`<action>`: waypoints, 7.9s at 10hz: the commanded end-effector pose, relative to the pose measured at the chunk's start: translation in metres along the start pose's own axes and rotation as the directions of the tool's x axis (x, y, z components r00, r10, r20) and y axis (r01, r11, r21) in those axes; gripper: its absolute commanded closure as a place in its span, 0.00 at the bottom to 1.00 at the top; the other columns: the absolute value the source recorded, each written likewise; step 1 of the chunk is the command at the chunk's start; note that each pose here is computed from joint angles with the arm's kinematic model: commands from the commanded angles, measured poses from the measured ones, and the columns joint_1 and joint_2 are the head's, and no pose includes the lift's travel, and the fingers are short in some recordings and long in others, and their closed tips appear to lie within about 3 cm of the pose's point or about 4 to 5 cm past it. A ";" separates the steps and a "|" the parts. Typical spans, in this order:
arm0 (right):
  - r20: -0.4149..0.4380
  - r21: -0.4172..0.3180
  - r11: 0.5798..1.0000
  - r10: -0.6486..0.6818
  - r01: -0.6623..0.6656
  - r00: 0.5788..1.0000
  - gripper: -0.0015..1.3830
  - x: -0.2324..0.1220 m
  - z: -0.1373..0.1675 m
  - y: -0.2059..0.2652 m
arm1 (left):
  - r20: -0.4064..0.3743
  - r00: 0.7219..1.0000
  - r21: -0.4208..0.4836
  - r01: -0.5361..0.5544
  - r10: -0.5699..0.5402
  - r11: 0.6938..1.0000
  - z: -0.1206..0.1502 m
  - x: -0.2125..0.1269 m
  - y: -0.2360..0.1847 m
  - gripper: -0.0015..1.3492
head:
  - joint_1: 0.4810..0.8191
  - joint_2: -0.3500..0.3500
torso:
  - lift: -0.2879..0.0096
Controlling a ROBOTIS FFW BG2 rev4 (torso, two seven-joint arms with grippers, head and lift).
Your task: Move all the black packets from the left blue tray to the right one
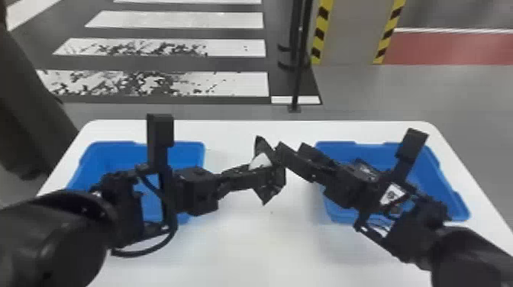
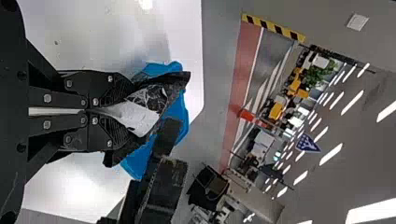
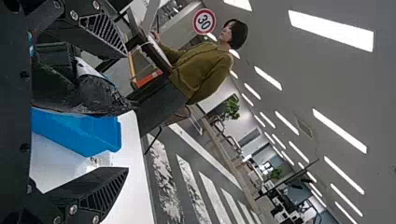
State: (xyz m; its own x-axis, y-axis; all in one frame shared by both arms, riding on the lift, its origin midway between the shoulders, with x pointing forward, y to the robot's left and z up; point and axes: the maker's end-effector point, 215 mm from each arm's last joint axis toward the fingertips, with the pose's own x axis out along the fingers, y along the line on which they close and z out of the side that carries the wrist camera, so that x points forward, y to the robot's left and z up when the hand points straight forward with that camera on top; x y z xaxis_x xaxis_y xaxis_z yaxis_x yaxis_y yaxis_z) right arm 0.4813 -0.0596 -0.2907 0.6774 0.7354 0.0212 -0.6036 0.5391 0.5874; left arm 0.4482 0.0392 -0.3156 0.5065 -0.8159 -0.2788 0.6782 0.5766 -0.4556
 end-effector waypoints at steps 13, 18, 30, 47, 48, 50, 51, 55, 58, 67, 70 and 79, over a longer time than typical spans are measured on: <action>0.000 0.009 0.998 0.057 -0.057 0.998 0.92 0.022 -0.004 0.018 | 0.021 0.997 0.017 0.071 -0.072 0.997 0.015 0.015 -0.028 0.89 | 0.63 0.47 | 0.50; 0.099 -0.027 0.998 -0.050 0.053 0.994 0.92 0.002 0.041 -0.037 | 0.056 0.997 -0.110 0.063 -0.057 0.992 -0.003 -0.003 -0.019 0.09 | 0.63 0.43 | 0.50; 0.144 -0.164 0.791 -0.571 0.589 0.808 0.13 -0.127 0.065 -0.224 | 0.066 0.817 0.009 -0.575 0.573 0.818 0.005 -0.199 0.157 0.10 | 0.63 0.37 | 0.50; 0.032 -0.093 0.927 -0.361 0.362 0.932 0.13 -0.079 -0.002 -0.122 | -0.434 0.551 -0.155 -0.825 0.713 0.543 -0.097 -0.213 0.310 0.12 | 0.63 0.82 | 0.50; 0.032 -0.090 0.929 -0.357 0.359 0.933 0.13 -0.078 -0.002 -0.121 | -0.465 0.552 -0.169 -0.823 0.692 0.543 -0.105 -0.206 0.312 0.22 | 0.63 0.82 | 0.50; 0.032 -0.073 0.934 -0.348 0.349 0.937 0.13 -0.075 -0.004 -0.119 | -0.470 0.553 -0.177 -0.822 0.688 0.541 -0.112 -0.206 0.313 0.70 | 0.63 0.82 | 0.50; 0.030 -0.067 0.936 -0.346 0.347 0.938 0.13 -0.076 -0.006 -0.119 | -0.458 0.558 -0.176 -0.820 0.692 0.545 -0.111 -0.205 0.314 0.85 | 0.63 0.82 | 0.50; 0.037 -0.059 0.940 -0.335 0.337 0.941 0.13 -0.074 -0.003 -0.116 | -0.299 0.658 -0.167 -0.749 0.691 0.641 -0.066 -0.193 0.272 0.89 | 0.63 0.80 | 0.50; 0.038 -0.051 0.945 -0.321 0.322 0.946 0.13 -0.070 -0.004 -0.110 | -0.190 0.724 -0.112 -0.687 0.663 0.718 -0.035 -0.179 0.233 0.89 | 0.63 0.76 | 0.50; 0.037 -0.072 0.988 -0.131 0.133 0.991 0.13 -0.011 0.023 -0.045 | -0.043 0.992 -0.006 -0.123 0.122 0.992 -0.010 -0.019 0.017 0.89 | 0.63 0.45 | 0.50; 0.014 -0.045 0.998 -0.036 0.037 0.999 0.13 0.009 0.010 -0.006 | -0.029 0.998 0.016 -0.063 0.063 0.998 0.001 -0.004 -0.005 0.89 | 0.63 0.45 | 0.50; -0.046 -0.015 0.998 0.060 -0.060 0.997 0.67 0.035 -0.015 0.031 | -0.016 1.000 0.022 -0.020 0.020 1.000 0.007 0.006 -0.022 0.89 | 0.63 0.52 | 0.50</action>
State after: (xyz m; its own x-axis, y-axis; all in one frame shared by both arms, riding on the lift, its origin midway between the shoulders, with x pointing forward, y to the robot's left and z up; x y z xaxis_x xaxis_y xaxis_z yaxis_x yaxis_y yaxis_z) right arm 0.4789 -0.0110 -0.2841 0.6214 0.7832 0.0192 -0.6494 0.5013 0.5718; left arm 0.4400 0.0223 -0.3019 0.5105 -0.8042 -0.3042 0.6789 0.5942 -0.4314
